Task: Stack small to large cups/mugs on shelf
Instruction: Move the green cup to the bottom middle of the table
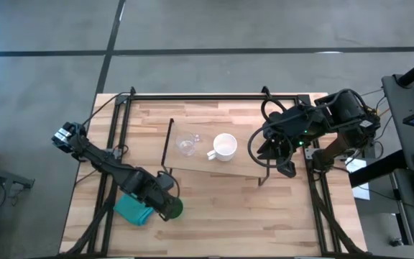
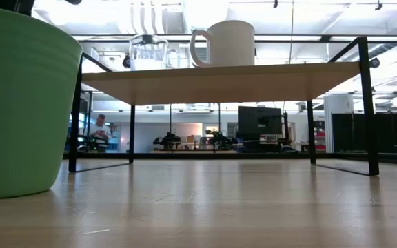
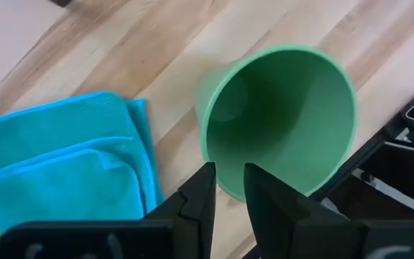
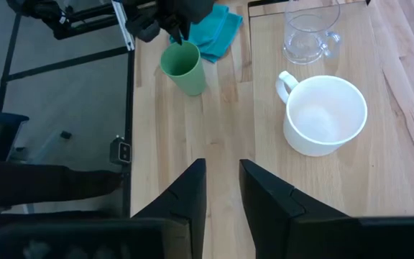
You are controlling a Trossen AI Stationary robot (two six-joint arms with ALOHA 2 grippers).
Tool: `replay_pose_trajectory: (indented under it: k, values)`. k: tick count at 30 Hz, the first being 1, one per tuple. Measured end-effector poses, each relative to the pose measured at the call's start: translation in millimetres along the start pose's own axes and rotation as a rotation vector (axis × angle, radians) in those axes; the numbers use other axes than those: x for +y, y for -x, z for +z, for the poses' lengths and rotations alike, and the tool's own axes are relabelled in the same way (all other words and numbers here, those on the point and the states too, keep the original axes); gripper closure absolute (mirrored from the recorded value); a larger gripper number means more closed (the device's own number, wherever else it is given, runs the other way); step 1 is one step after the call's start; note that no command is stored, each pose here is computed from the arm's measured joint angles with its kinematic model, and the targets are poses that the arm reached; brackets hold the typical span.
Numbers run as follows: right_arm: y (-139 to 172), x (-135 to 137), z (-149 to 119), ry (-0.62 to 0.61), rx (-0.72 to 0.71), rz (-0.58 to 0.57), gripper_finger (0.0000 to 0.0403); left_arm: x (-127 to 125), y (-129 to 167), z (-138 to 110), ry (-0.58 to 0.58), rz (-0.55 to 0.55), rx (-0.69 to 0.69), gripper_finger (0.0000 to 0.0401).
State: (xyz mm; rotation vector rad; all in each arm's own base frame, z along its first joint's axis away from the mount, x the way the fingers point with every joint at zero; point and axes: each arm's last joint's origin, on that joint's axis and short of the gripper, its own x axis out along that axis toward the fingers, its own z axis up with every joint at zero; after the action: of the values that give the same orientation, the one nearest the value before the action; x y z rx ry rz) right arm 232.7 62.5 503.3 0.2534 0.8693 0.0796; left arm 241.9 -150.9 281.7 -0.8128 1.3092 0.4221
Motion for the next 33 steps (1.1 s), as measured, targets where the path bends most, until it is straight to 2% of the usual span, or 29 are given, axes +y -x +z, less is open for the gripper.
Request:
replay_pose_trajectory:
  k: [11, 22, 29, 33]
  values:
    - [0.1, 0.0, 0.0, -0.003, 0.000, 0.000, 0.0330, 4.1, -1.6, -0.5, -0.025, 0.051, 0.006, 0.0340]
    - [0.3, 0.0, -0.1, -0.003, -0.001, 0.000, 0.0330, 3.4, -2.6, -0.3, -0.024, 0.042, 0.001, 0.0340]
    - [0.3, -0.2, 0.0, -0.004, -0.001, 0.000, 0.0330, 2.0, -18.8, 0.8, -0.022, -0.028, -0.018, 0.0340]
    - [0.3, -0.2, 0.0, -0.004, -0.001, 0.000, 0.0330, 5.0, -26.8, 1.6, -0.016, -0.005, -0.014, 0.0340]
